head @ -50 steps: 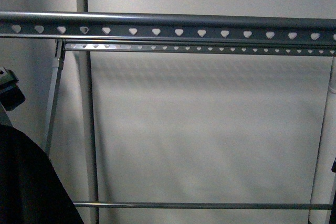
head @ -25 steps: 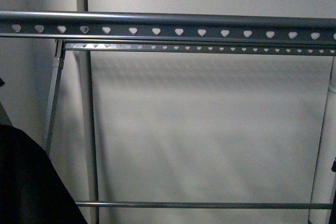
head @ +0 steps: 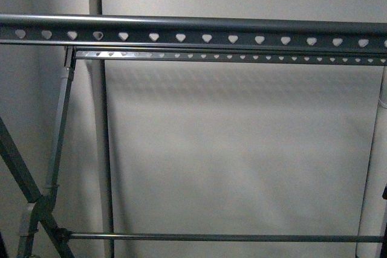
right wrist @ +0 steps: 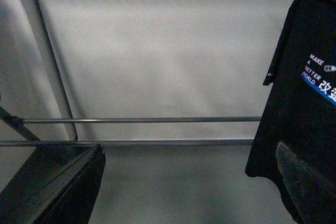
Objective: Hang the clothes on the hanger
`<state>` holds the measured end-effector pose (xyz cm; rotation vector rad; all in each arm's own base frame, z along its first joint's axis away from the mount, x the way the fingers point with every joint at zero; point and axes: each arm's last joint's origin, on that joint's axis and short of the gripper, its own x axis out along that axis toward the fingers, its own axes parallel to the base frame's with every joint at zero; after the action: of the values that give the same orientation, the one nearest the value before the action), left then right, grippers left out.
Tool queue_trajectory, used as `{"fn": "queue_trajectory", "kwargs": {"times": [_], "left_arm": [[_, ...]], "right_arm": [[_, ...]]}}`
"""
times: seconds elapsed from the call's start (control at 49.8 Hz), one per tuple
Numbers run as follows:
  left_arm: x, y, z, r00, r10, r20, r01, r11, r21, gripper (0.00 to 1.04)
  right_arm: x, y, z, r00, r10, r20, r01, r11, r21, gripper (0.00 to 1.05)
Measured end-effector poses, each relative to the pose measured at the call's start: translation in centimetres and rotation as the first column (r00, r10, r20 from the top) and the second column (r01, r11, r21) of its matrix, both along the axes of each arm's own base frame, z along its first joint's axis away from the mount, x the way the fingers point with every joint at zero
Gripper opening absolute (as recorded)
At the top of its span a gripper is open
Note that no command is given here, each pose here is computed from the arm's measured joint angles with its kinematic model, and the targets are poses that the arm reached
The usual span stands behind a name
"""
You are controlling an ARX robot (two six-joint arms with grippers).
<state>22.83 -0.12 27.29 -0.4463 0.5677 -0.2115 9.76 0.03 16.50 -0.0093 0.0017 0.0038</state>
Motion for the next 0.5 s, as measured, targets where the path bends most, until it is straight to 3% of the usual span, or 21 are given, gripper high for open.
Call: {"fn": "queue_trajectory", "kwargs": {"times": [0.06,0.141,0.241,0.261,0.341,0.401,0.502], "left_arm": [[-1.2,-0.6,0.5,0.985,-0.173,0.020,0.172,0.984,0.037,0.04],[-2.0,-1.0,1.0,0.931,-0.365,0.024,0.360,0.927,0.108,0.04],[-1.1,-0.8,1.0,0.794,-0.608,0.010,0.573,0.755,0.319,0.04],[-0.7,-0.6,0.9,0.769,-0.639,0.014,0.589,0.717,0.372,0.04],[1.6,-0.1,0.8,0.623,-0.782,-0.019,0.592,0.455,0.665,0.04],[2.5,-0.2,1.0,0.566,-0.823,-0.043,0.573,0.355,0.739,0.04],[3.8,-0.9,1.3,0.414,-0.904,-0.104,0.508,0.134,0.851,0.04]], "right_arm": [[0.0,0.0,0.0,1.000,0.000,0.000,0.000,1.000,0.000,0.97],[0.0,0.0,0.0,1.000,0.000,0.000,0.000,1.000,0.000,0.97],[0.0,0.0,0.0,1.000,0.000,0.000,0.000,1.000,0.000,0.97],[0.0,0.0,0.0,1.000,0.000,0.000,0.000,1.000,0.000,0.97],[0.0,0.0,0.0,1.000,0.000,0.000,0.000,1.000,0.000,0.97],[0.0,0.0,0.0,1.000,0.000,0.000,0.000,1.000,0.000,0.97],[0.0,0.0,0.0,1.000,0.000,0.000,0.000,1.000,0.000,0.97]]}}
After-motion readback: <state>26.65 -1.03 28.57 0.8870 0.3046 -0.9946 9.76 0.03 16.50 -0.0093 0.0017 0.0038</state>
